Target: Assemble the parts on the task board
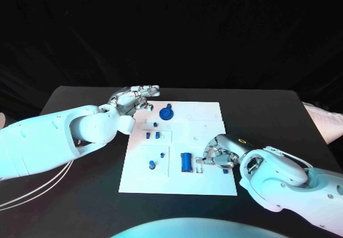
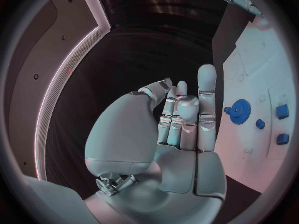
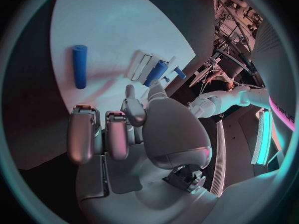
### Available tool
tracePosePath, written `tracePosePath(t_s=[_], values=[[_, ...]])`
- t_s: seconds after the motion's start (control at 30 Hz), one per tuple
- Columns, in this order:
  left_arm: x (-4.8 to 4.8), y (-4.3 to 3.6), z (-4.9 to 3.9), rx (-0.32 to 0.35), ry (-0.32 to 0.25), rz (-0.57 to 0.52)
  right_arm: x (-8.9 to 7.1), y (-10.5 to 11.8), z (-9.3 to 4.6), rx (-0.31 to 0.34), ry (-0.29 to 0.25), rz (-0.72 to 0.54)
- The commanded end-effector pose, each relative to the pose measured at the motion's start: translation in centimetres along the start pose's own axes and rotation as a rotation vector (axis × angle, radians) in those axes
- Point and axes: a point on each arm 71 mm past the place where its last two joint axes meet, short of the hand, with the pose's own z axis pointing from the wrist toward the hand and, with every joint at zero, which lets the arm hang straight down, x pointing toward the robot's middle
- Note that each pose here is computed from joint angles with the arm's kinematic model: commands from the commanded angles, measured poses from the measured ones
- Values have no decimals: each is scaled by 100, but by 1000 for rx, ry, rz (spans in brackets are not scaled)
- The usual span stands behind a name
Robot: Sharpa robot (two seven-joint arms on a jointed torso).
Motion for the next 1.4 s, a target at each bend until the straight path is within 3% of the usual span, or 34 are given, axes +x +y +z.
tracePosePath(t_s=[0.03,0.27,0.47,0.7,1.07,1.4], values=[[23,-7,-5,4,21,-3,-80,-99,-65,-8,-4,111],[15,-11,-20,3,21,-3,-221,-384,-210,45,-28,-5],[20,-10,-23,1,24,-4,-243,-508,-260,73,-39,-126],[18,-10,-24,0,26,-4,-198,-544,-268,86,-25,-161],[11,-10,-27,-2,25,-4,-100,-561,-242,101,52,-204],[11,-11,-27,-1,28,1,-26,-530,-188,93,78,-231]])
